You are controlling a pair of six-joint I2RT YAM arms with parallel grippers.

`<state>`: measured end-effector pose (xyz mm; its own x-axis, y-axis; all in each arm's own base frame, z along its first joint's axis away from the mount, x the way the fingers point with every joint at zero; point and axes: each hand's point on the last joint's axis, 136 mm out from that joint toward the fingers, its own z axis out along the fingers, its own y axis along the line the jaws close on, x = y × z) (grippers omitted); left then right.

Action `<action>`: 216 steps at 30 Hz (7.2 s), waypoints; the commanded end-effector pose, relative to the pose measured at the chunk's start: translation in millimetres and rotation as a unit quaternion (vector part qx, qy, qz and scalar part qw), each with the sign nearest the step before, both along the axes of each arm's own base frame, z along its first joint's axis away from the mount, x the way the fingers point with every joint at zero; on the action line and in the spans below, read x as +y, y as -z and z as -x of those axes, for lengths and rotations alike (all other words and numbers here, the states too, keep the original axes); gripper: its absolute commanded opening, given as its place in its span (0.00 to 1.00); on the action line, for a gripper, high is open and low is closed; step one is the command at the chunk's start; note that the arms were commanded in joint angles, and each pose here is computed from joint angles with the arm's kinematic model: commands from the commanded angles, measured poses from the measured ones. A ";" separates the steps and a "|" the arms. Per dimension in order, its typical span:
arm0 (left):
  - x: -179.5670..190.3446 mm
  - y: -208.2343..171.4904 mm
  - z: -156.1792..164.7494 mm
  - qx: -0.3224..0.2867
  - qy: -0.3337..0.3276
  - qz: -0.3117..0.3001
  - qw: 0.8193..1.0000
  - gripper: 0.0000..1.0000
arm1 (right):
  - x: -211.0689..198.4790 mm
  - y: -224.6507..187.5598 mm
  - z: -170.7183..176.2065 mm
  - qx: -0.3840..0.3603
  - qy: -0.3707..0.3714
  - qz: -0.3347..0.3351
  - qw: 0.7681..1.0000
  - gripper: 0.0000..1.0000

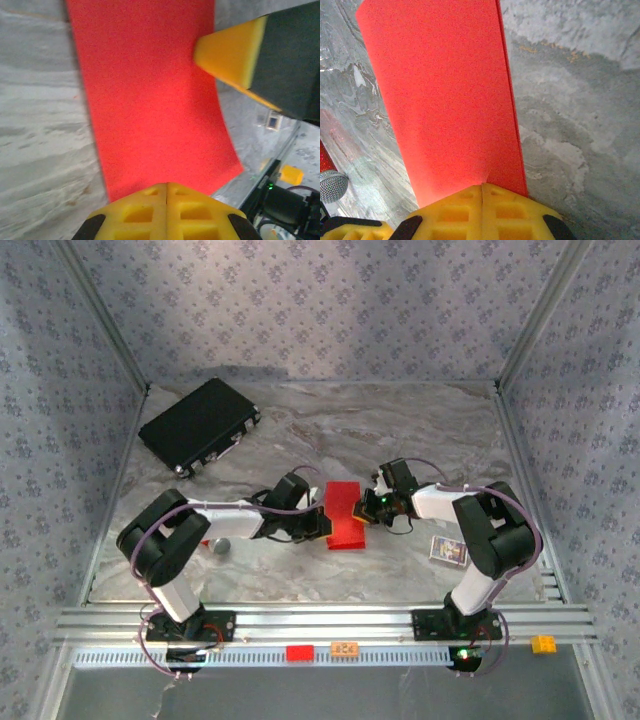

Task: Fold a paper plane with a square sheet of paper (pick it up from the middle)
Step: First fold the square sheet of paper in half at the center of the table, then fold the triangle a second time at the center of the table.

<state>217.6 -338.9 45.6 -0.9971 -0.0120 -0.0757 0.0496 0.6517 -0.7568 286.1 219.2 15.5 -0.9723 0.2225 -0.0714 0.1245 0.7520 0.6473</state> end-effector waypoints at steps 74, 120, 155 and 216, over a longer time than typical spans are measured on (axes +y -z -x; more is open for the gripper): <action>-2.9 -5.5 -109.9 -0.024 -0.012 -0.029 0.999 0.06 | -28.0 37.0 37.7 0.070 0.000 0.093 0.993 0.00; 11.7 49.5 -115.2 0.024 -0.029 -0.069 0.997 0.04 | -18.0 -10.0 97.4 0.104 0.018 -0.032 0.994 0.34; 6.8 48.0 -116.3 0.025 -0.024 -0.058 0.998 0.04 | -3.8 -27.1 40.6 0.044 0.023 -0.098 0.994 0.36; -29.5 -69.5 -30.9 -0.312 0.140 -0.061 0.938 0.52 | -3.0 -26.6 -1.9 0.008 0.058 -0.146 0.988 0.16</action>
